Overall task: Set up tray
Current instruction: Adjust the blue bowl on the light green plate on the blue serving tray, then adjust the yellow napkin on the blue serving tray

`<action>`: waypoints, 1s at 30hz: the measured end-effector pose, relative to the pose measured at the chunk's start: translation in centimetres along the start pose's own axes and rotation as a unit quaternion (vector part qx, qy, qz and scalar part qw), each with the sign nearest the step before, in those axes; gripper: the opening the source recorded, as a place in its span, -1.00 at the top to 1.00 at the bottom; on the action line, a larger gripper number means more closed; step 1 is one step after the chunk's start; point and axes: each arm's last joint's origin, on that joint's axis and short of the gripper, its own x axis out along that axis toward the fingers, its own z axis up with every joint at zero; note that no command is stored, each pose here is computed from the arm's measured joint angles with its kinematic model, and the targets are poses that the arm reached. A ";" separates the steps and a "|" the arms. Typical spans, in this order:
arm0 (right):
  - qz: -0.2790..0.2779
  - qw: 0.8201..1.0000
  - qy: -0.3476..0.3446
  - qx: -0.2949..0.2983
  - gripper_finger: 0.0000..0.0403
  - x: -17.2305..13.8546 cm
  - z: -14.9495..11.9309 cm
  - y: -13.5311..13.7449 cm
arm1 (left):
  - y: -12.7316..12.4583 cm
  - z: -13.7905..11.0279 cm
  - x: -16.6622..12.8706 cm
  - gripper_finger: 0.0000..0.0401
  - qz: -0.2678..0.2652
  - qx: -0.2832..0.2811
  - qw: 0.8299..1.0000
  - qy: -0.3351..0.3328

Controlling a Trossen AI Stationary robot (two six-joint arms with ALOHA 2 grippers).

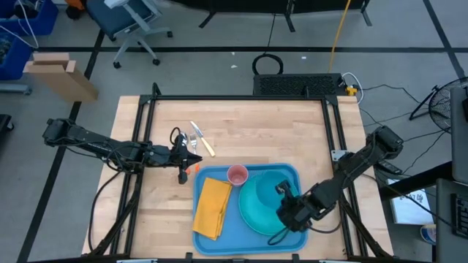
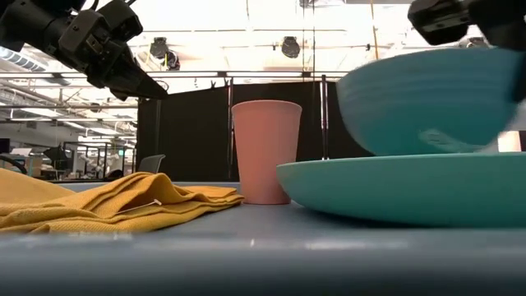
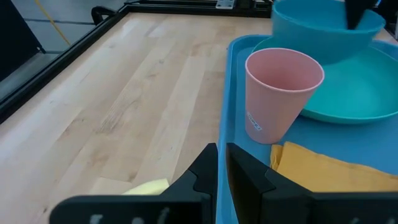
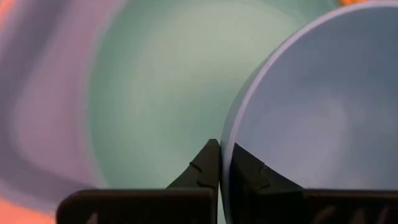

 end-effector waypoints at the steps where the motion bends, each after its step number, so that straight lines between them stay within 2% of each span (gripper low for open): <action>1: 0.008 1.000 -0.003 0.000 0.99 0.1 0.1 0.2 | 0.0 0.0 0.0 0.81 0.000 0.000 1.000 0.000; 16: 0.033 0.999 0.009 -0.001 0.96 2.5 0.4 1.8 | 0.0 0.0 0.0 0.81 0.000 0.000 1.000 0.000; 25: 0.032 0.999 0.006 0.004 0.53 2.4 0.4 1.7 | 0.0 0.0 0.0 0.81 0.000 0.000 1.000 0.000; 30: 0.029 0.999 0.001 0.027 0.26 0.3 0.2 1.1 | 0.0 0.0 0.0 0.81 -0.001 0.000 1.000 0.000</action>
